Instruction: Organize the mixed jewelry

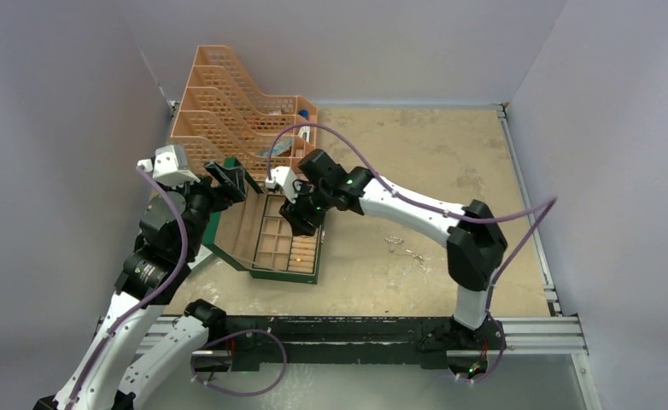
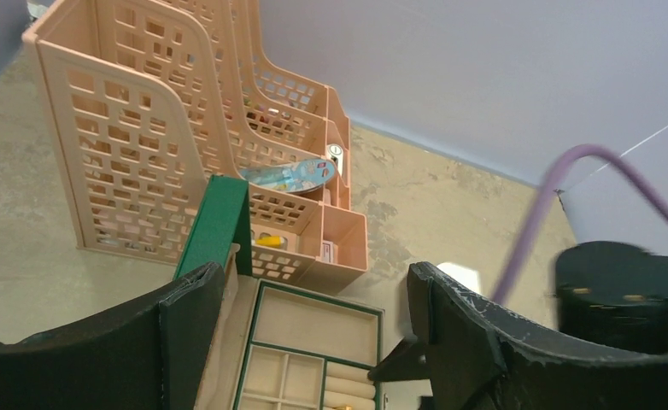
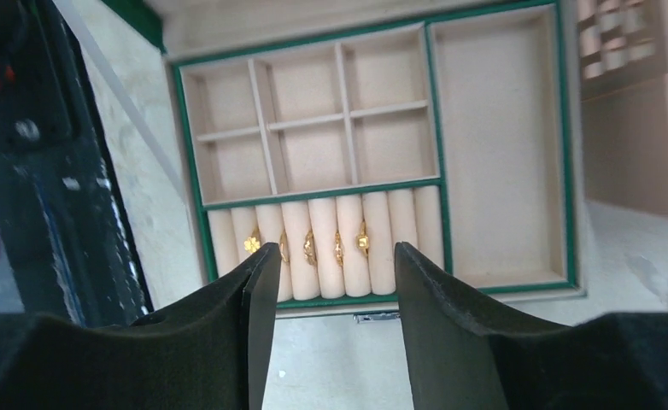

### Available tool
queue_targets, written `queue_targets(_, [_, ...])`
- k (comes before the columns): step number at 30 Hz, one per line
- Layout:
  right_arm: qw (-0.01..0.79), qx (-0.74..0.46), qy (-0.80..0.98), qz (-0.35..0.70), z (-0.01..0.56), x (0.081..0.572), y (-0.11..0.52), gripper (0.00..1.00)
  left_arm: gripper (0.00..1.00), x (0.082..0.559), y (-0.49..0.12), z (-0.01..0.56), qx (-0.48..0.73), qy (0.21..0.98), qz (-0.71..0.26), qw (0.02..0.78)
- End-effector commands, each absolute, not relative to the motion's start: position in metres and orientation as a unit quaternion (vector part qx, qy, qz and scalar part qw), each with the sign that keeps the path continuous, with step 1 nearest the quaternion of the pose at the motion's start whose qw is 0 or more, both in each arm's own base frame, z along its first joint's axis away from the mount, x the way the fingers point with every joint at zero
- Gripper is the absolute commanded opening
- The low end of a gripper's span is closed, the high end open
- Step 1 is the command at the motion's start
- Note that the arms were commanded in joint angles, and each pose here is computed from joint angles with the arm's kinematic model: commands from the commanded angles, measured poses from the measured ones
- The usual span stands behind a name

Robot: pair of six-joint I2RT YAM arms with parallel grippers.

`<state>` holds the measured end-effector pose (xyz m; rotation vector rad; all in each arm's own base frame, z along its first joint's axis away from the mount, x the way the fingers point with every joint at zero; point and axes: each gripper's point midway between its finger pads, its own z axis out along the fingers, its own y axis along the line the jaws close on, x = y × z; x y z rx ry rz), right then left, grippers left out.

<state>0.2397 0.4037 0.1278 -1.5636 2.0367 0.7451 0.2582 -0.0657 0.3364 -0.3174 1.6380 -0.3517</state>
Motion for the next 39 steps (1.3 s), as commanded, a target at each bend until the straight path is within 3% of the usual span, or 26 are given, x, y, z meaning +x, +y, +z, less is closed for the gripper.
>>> queue_targets(1, [0.345, -0.466, 0.757, 0.301, 0.185, 0.268, 0.412, 0.54, 0.80, 0.256, -0.072, 0.343, -0.147, 0.726, -0.180, 0.647])
queue_targets(7, [0.376, -0.273, 0.824, 0.325, 0.180, 0.320, 0.399, 0.59, 0.86, 0.240, -0.073, 0.323, -0.163, 0.776, -0.178, 0.583])
queue_targets(12, [0.400, -0.201, 0.860, 0.246, 0.155, 0.361, 0.372, 0.64, 0.88, 0.218, -0.073, 0.301, -0.194, 0.807, -0.188, 0.525])
queue_targets(16, [0.404, -0.259, 0.852, 0.208, 0.143, 0.370, 0.372, 0.64, 0.88, 0.204, -0.078, 0.292, -0.206, 0.820, -0.209, 0.492])
queue_targets(22, [0.375, -0.355, 0.839, 0.171, 0.121, 0.374, 0.376, 0.52, 0.87, 0.196, -0.092, 0.294, -0.208, 0.818, -0.255, 0.473])
queue_targets(30, [0.375, -0.409, 0.819, 0.145, 0.109, 0.376, 0.377, 0.46, 0.87, 0.203, -0.105, 0.300, -0.183, 0.823, -0.269, 0.466])
queue_targets(39, [0.291, -0.506, 0.792, 0.179, 0.079, 0.347, 0.384, 0.42, 0.86, 0.208, -0.109, 0.301, -0.167, 0.824, -0.270, 0.469])
